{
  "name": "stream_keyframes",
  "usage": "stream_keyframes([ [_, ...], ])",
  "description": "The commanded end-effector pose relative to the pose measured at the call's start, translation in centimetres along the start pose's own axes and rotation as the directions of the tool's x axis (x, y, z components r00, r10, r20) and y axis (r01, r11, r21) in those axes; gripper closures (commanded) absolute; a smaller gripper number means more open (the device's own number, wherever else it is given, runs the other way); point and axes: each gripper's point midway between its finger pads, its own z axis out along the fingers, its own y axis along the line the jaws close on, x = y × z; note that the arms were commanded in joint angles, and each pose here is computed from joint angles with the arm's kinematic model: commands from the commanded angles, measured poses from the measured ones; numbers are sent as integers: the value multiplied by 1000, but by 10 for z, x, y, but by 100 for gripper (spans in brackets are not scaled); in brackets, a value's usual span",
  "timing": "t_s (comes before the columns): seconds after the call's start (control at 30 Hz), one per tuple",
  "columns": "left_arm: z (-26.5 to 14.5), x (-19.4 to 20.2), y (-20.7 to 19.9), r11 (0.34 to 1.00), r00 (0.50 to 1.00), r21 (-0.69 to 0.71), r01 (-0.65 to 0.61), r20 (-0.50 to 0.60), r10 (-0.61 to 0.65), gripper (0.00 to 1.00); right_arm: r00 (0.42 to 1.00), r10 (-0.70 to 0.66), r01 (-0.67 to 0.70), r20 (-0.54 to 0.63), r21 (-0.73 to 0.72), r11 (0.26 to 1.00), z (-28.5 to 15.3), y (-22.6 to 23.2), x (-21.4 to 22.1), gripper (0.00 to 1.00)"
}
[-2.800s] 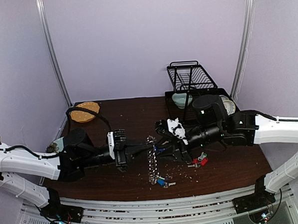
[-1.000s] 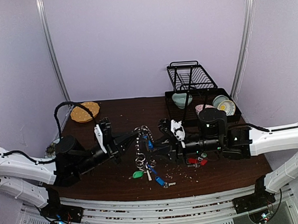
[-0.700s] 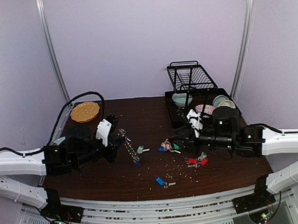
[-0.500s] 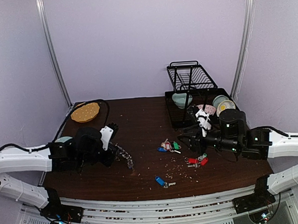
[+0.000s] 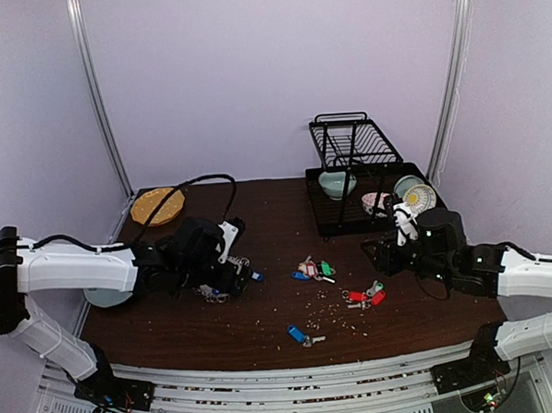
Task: Put the keys on the keyring
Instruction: Reset both arms
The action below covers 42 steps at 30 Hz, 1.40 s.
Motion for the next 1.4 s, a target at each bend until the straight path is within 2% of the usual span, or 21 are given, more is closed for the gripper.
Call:
stream_keyframes([
  [0.0,-22,-53,45,994,981,-65,91,179,-78,2,994,108,-111,30,101,989,0,-44,7,44],
  [0.1,-34,-62,95,976,959,-120,182,243,-149,2,987,147,-156,62,185,970,-1,-80,9,40],
  [0.2,-54,-63,142,947,936,-196,256,296,-191,2,978,184,-204,96,279,938,-8,-121,10,29],
  [0.27,-67,-55,173,918,926,-264,296,316,-208,2,967,217,-250,130,359,899,-16,-157,11,20],
  [0.33,-78,-38,208,871,910,-339,356,336,-242,2,953,248,-297,171,390,871,-24,-179,13,17],
  [0.43,-94,0,253,775,870,-426,467,379,-315,2,913,265,-381,310,417,826,-45,-214,4,10],
  [0.47,-100,12,266,727,851,-463,507,404,-336,2,899,254,-397,356,418,817,-52,-220,2,2],
  [0.5,-108,16,274,689,833,-489,534,444,-331,2,883,238,-412,405,427,805,-60,-226,0,0],
  [0.6,-123,46,295,544,811,-608,578,501,-302,2,824,176,-449,539,430,783,-79,-237,-3,0],
  [0.67,-127,59,300,489,803,-642,590,530,-273,2,797,142,-455,587,429,780,-86,-239,-4,0],
  [0.73,-127,66,299,482,790,-636,603,563,-244,2,773,116,-470,624,439,766,-91,-244,-2,0],
  [0.8,-131,69,297,485,769,-620,616,608,-199,2,750,105,-516,653,478,711,-98,-257,-1,0],
  [0.87,-137,69,295,493,751,-612,618,645,-140,2,778,80,-502,623,540,675,-98,-265,1,0],
  [0.93,-133,75,291,518,765,-625,584,637,-94,2,767,67,-520,638,558,646,-101,-271,4,0],
  [1.03,-121,77,289,540,787,-642,544,613,-64,2,750,35,-514,660,548,660,-104,-269,12,0],
  [1.13,-108,70,289,574,809,-648,501,587,-42,2,765,33,-513,644,576,637,-102,-274,22,0],
  [1.2,-108,66,287,590,798,-638,494,602,-18,2,777,43,-512,628,590,624,-96,-279,25,0],
  [1.27,-118,63,283,595,768,-625,505,640,20,2,784,41,-498,619,590,636,-92,-278,27,0],
  [1.37,-123,59,282,596,757,-636,490,649,71,2,770,30,-505,637,580,639,-92,-278,24,0],
])
